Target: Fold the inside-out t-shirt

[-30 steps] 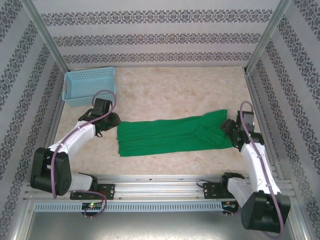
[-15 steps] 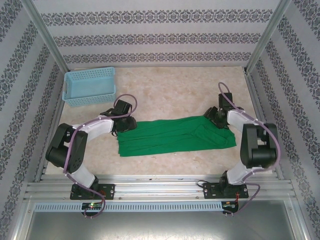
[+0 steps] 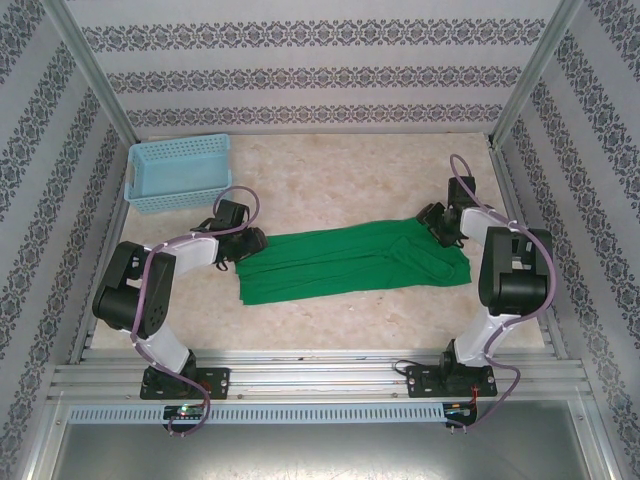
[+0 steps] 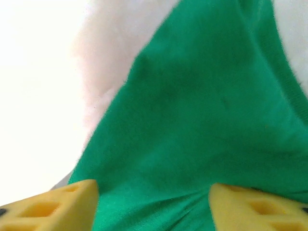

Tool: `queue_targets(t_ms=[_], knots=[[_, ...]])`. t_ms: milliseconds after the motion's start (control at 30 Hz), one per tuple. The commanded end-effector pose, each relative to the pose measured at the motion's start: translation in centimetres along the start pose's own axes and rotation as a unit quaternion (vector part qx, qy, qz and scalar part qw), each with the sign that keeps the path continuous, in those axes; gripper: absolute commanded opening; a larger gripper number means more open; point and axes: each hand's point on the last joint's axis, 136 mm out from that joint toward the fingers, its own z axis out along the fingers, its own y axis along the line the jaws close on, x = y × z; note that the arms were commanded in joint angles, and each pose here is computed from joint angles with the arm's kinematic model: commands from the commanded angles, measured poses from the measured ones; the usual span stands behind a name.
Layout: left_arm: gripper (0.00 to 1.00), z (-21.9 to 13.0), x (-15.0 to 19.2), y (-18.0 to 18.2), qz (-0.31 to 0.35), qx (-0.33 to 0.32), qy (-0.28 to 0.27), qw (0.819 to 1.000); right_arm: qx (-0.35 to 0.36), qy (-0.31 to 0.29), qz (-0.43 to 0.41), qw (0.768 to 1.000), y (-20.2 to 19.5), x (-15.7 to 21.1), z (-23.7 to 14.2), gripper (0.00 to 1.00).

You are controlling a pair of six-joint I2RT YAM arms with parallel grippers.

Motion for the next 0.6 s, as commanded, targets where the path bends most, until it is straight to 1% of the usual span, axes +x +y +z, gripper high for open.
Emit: queue_targets(t_ms=[0,33,100,167,233,300,433,500,567], knots=[[0.55,-2.0,-0.7,1.5,0.001,-0.035,-0.009,0.999,0.051,-0.022,-0.047,0.997,-1.9,-0.9,-2.5,0.79],[0.58,-2.7,-0.9,0.9,0.011,-0.029,-0.012,0.999,0.060,-0.032,-0.055,0.996,-2.3,-1.0,-3.5,0.89],[0.63,-3.5,-0.8,-0.7,0.034,-0.003,-0.012,0.999,0.077,-0.043,-0.063,0.994,-2.9,-1.0,-4.9,0.95],[0.68,-3.8,-0.2,-2.6,0.051,0.024,-0.006,0.998,0.087,-0.040,-0.066,0.993,-3.3,-0.8,-5.3,0.97],[0.69,-3.6,0.6,-3.9,0.060,0.040,0.004,0.997,0.110,-0.027,-0.066,0.991,-4.1,-0.7,-5.0,0.98],[0.70,-3.0,1.1,-4.3,0.054,0.049,0.012,0.997,0.137,-0.013,-0.060,0.989,-5.1,-0.5,-4.4,0.98],[0.69,-0.9,2.2,-3.7,0.043,0.044,0.038,0.997,0.163,0.010,-0.042,0.986,-6.5,0.4,-3.2,0.98],[0.69,-0.1,2.6,-2.9,0.040,0.030,0.047,0.998,0.167,0.017,-0.035,0.985,-6.8,0.8,-2.8,0.98],[0.70,0.6,2.8,-1.5,0.034,0.002,0.051,0.998,0.174,0.024,-0.029,0.984,-7.3,1.3,-2.4,0.98]])
